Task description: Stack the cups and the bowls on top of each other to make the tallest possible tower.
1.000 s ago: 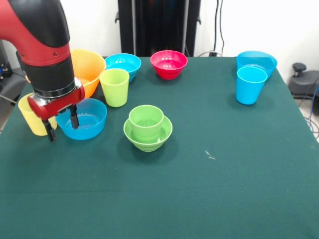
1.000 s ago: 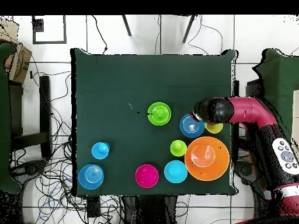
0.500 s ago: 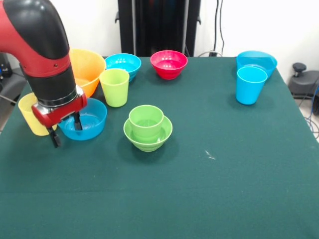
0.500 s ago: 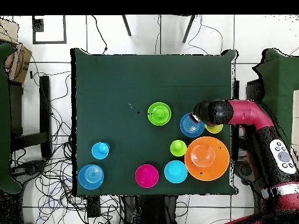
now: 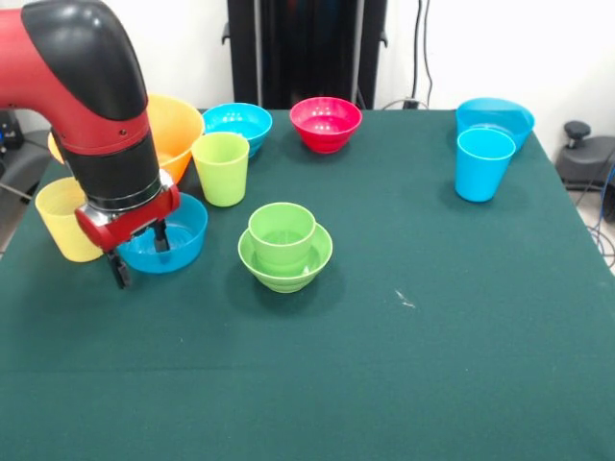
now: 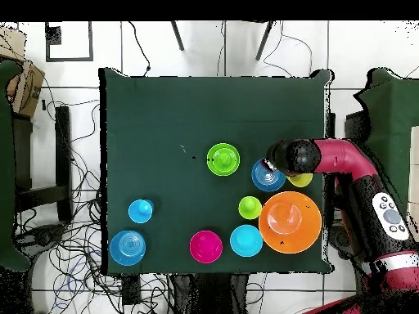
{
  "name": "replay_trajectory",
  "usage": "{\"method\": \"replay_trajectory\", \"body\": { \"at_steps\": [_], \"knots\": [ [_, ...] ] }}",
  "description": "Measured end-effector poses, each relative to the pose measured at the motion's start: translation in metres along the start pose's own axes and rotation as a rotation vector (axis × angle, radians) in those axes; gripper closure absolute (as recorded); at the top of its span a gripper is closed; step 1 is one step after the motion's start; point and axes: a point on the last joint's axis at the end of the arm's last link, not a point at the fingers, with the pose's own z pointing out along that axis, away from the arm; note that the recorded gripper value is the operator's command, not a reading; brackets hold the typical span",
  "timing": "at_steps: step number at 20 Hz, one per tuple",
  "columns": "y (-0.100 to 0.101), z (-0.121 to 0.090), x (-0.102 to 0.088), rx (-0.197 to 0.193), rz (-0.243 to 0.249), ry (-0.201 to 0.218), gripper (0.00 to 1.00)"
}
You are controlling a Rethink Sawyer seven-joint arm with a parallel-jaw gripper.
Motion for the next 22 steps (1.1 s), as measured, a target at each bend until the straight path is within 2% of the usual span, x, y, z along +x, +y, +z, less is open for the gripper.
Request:
{"method": "replay_trajectory", "body": {
  "at_steps": [7,8,22],
  "knots": [
    [0.000,-0.001,-0.001,0.004,-0.003,0.001,0.00],
    [-0.001,-0.001,0.000,0.006,-0.004,0.002,1.00],
    [-0.010,-0.018,0.001,0.040,-0.012,0.014,1.00]
  ]
}}
